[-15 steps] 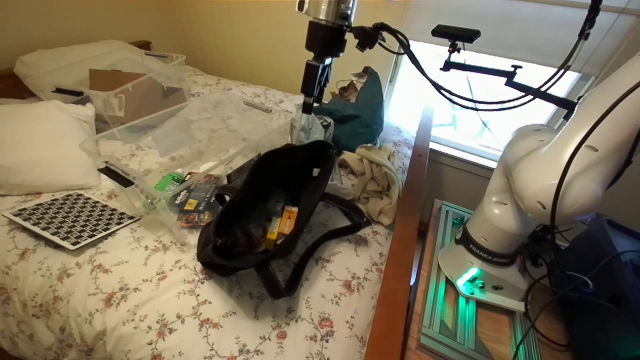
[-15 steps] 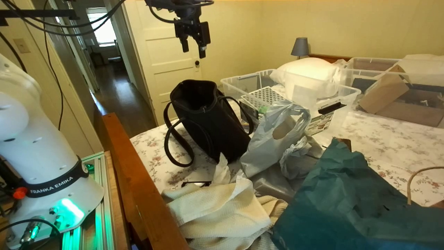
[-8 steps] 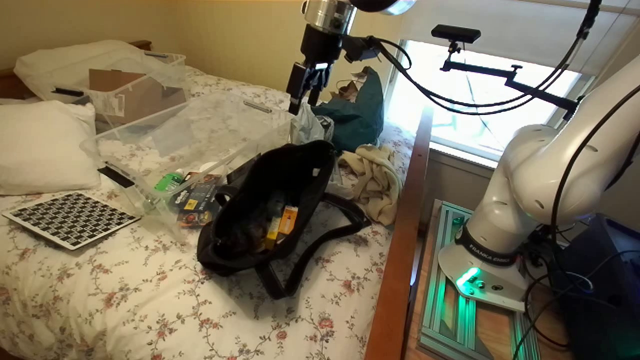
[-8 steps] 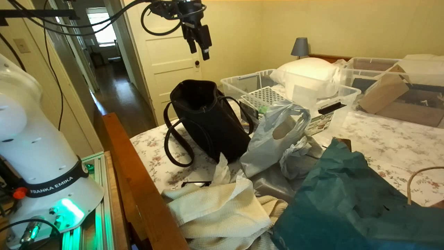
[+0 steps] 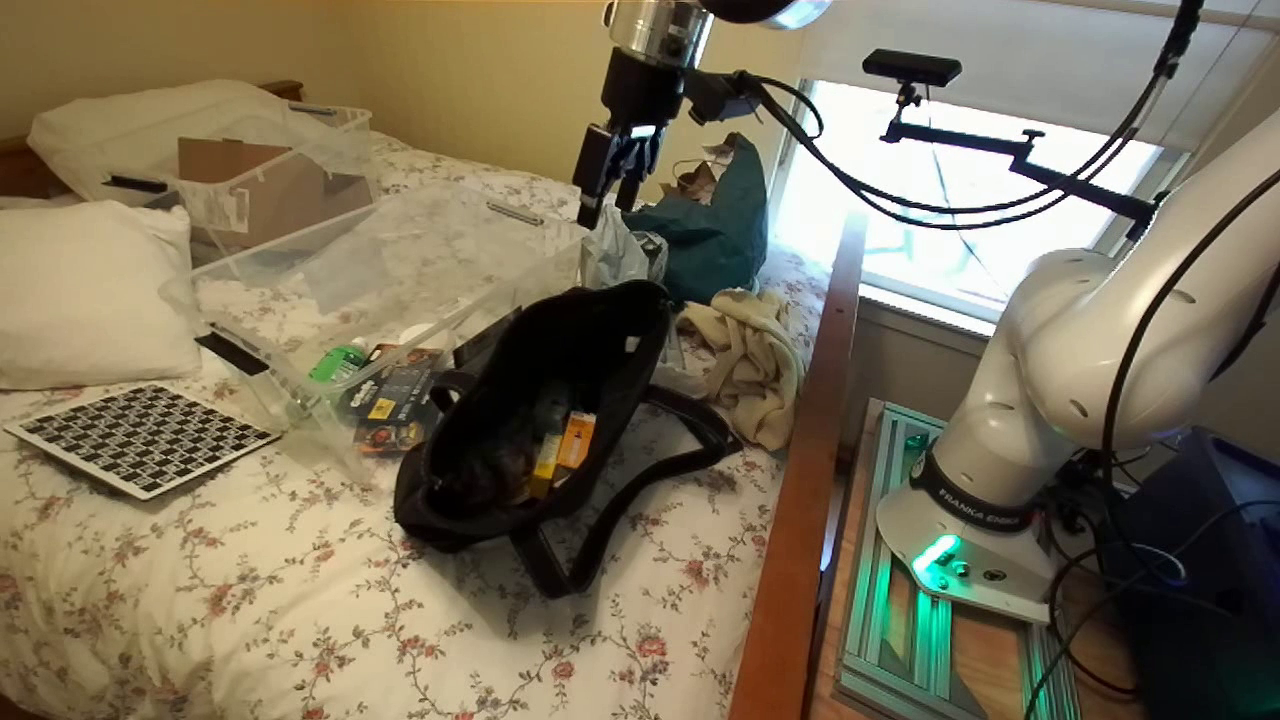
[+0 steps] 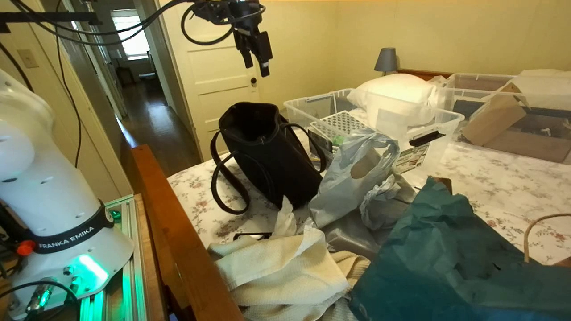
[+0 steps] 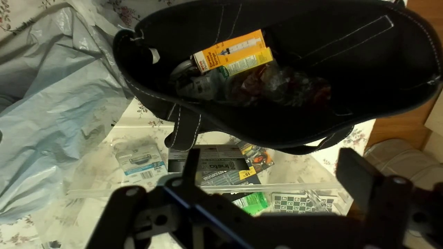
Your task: Remove the brown plastic from the bag and put it on the bed
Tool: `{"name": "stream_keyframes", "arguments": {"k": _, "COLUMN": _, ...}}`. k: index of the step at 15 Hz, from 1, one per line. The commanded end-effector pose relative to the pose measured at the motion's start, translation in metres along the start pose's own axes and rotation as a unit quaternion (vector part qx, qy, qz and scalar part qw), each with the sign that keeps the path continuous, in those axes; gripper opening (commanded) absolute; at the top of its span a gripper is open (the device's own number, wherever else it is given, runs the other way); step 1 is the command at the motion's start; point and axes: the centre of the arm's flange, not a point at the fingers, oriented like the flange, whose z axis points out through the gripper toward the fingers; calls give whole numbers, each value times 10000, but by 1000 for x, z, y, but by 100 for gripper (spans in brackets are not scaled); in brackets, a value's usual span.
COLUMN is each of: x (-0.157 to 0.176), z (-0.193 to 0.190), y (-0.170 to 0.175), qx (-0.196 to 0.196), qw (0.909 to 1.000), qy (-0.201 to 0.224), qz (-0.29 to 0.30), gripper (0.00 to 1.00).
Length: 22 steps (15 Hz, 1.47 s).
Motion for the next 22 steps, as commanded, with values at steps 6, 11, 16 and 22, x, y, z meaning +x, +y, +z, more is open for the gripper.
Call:
{"name": "stream_keyframes", "arguments": {"k": 6, "x": -31, "z": 30, "y": -49, "qx": -18, "qw": 9954, "qy": -690, "qz": -665, "gripper": 100}}
{"name": "stream_keyframes", "arguments": {"k": 11, "x": -55, "z": 67, "y": -75, "qx": -19, "qw": 9924, "qy": -885, "qz": -856, "gripper": 100}}
{"name": "stream_keyframes", "arguments": {"k": 16, "x": -52, "z": 107, "y": -107, "qx": 296, "qw": 9942, "qy": -746, "qz": -716, "gripper": 100}}
{"name": "stream_keyframes", "arguments": {"k": 22, "x": -54, "z": 129, "y": -126, "qx": 416, "qw": 9926, "qy": -740, "qz": -872, "gripper": 100}}
